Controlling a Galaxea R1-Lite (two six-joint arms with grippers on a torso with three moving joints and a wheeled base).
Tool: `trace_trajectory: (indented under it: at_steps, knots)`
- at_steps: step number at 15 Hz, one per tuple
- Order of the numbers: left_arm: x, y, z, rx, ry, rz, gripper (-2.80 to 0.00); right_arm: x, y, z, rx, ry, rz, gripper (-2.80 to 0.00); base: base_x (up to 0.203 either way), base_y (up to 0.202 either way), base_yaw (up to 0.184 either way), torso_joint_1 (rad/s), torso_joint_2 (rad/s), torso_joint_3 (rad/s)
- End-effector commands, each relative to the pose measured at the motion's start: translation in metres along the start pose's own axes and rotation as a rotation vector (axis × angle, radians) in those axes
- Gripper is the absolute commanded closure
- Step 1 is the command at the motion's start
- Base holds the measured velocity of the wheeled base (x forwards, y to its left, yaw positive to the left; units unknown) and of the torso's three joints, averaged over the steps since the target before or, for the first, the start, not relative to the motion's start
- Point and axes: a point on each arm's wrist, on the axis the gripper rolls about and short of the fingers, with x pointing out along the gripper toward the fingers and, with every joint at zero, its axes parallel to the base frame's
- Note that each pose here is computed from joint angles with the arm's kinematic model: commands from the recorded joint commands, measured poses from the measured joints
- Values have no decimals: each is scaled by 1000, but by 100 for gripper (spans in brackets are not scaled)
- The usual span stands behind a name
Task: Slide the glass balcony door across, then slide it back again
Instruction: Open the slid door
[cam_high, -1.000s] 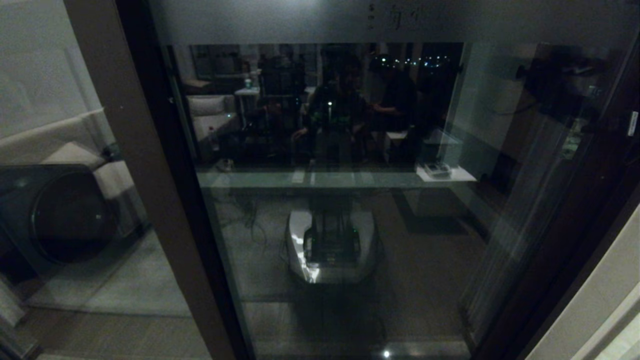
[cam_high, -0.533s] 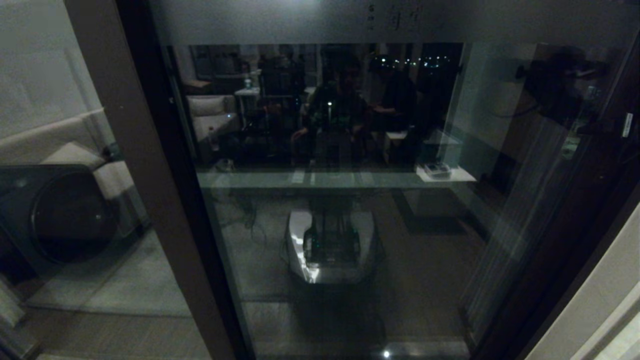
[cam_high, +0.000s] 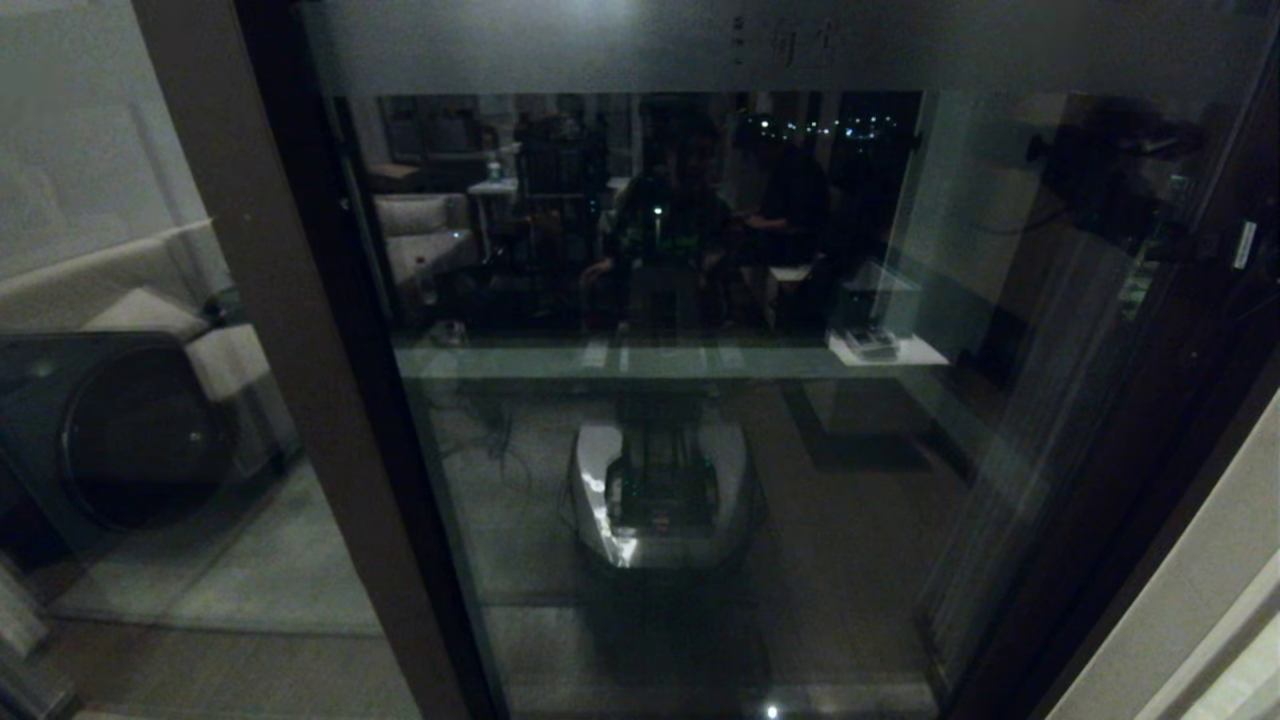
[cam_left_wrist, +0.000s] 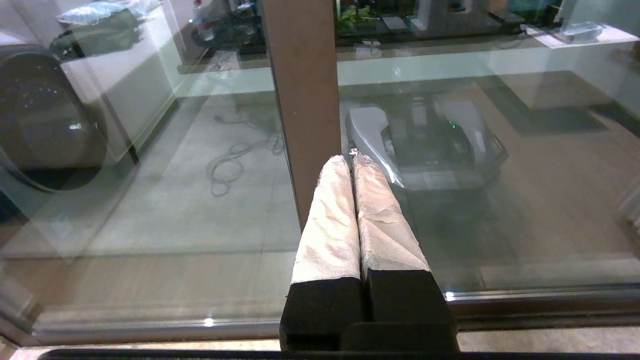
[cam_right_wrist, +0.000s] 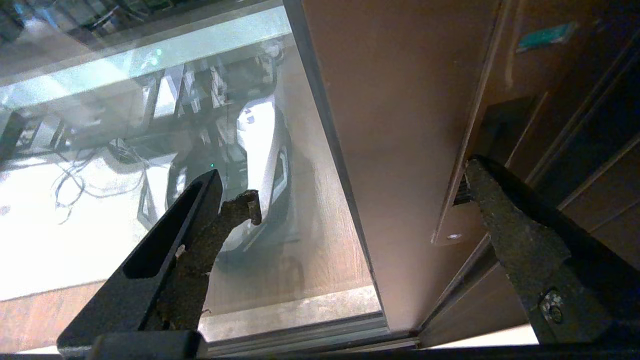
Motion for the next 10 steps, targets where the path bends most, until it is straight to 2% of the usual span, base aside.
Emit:
trace_trajectory:
  at_steps: [1,4,10]
  knots:
    - [0,0,0,1,2,2,0,4,-1,-3,2,8,2,-280,0,0,0,0,0,0]
    - [0,0,0,1,2,-1,0,3,-2,-3,-1,8,-7,-280,0,0,0,0,0,0]
    - [0,0,0,1,2,-1,0,-28,-3,6,-26,-20,-35,-280,0,0,0,0,0,0]
